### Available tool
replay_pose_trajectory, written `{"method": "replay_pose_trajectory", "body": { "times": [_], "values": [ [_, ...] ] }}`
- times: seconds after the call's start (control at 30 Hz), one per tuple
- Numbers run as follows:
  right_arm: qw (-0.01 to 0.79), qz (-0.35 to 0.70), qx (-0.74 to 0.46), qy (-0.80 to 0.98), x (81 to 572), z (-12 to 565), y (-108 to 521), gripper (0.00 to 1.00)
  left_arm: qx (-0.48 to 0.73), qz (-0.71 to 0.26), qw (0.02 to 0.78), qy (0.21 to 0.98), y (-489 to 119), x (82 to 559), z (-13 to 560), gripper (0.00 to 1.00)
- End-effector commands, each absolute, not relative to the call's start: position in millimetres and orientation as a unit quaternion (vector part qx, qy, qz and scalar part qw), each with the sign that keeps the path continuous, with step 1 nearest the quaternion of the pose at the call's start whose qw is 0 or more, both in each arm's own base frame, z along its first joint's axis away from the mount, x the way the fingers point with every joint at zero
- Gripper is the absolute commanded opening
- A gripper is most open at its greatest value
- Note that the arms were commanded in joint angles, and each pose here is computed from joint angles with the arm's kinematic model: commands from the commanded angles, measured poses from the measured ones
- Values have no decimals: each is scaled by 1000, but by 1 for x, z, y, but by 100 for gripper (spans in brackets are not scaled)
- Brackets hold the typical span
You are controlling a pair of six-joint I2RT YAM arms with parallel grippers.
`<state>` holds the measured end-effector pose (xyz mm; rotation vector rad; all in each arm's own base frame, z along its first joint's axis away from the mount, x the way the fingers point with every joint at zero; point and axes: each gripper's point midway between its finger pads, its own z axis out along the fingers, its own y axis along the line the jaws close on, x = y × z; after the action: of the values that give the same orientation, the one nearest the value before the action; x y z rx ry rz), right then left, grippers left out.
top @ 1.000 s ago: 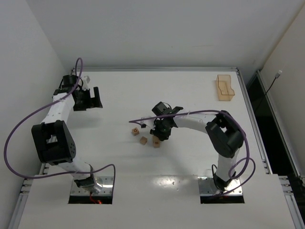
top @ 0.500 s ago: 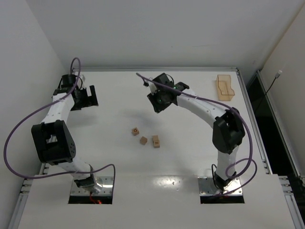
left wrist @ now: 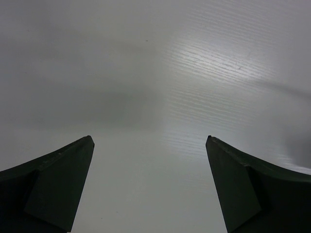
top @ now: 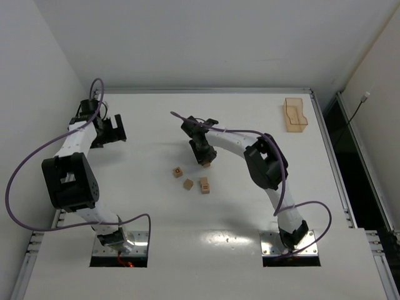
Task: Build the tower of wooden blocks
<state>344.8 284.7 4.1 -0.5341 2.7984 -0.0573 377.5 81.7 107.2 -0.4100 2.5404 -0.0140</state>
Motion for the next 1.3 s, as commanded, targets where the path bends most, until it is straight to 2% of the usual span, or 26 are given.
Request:
{"method": "replay_pose_trajectory", "body": {
  "times": [0.0,0.27,0.5,0.93,1.13,1.27],
  "values": [
    [154,-11,-149,977,340,19,288,0,-161,-10,294,942,84,384,116,100],
    [128,46,-121,983,328,1,298,0,-157,-22,295,942,83,384,114,100],
    [135,69,-45,987,346,5,297,0,-157,-20,291,944,86,381,110,100],
    [164,50,-43,984,391,-2,301,0,-156,-26,283,946,84,381,104,100],
    [168,23,-40,985,391,-7,290,2,-156,-26,283,946,84,381,104,100],
    [176,-7,-33,984,381,-2,276,0,-157,-26,278,947,84,381,100,100]
  ]
}}
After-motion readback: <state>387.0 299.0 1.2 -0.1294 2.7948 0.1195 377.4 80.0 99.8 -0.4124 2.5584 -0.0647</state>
